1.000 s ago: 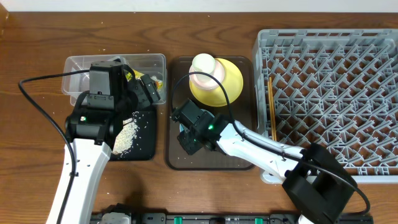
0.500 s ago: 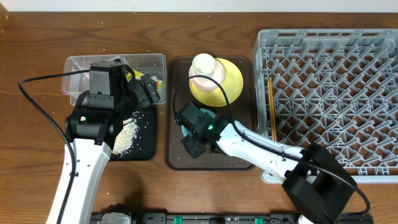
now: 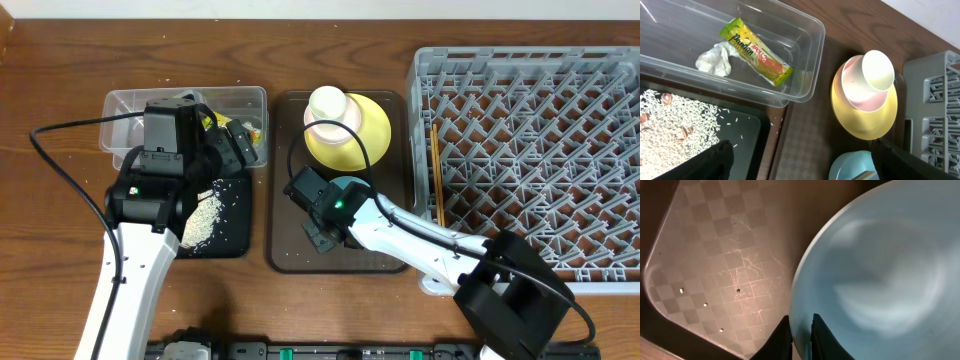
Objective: Sort waste into correct bins and load items into the dishwasher rack
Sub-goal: 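Close the right gripper on the light-blue bowl rim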
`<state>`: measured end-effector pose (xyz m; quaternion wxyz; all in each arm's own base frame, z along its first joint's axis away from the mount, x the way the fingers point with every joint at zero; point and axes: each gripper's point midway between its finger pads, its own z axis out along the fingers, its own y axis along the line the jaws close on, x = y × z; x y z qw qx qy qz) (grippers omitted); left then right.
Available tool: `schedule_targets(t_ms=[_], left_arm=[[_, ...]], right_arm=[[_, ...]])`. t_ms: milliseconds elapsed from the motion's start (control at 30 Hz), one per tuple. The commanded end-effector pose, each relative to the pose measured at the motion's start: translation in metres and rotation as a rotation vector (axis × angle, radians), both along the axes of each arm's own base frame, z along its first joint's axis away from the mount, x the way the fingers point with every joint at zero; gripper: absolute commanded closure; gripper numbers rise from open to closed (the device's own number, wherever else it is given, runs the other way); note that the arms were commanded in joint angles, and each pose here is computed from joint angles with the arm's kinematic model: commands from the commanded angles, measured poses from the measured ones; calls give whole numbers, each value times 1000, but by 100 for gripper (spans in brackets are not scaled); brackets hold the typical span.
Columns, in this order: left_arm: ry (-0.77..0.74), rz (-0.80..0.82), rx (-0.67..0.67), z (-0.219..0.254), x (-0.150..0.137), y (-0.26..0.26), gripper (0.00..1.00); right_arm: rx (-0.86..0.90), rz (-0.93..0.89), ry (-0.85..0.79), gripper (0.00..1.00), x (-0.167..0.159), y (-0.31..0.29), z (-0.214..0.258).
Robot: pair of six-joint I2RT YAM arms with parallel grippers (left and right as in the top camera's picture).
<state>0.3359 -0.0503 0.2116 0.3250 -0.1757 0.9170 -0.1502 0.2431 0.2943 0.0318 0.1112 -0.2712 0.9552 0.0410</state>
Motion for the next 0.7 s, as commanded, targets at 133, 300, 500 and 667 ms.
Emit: schedule_targets(t_ms=[133, 300, 500, 667], left_arm=[[-10, 7, 4, 4, 2, 2, 10], [-10, 7, 4, 4, 2, 2, 10], [-10, 7, 4, 4, 2, 2, 10], [-10, 7, 4, 4, 2, 2, 10]], right_arm=[[-1, -16, -34, 79, 5, 5, 0], [-1, -17, -38, 78, 6, 5, 0], [-13, -18, -34, 78, 6, 4, -4], [-36, -17, -16, 78, 4, 2, -15]])
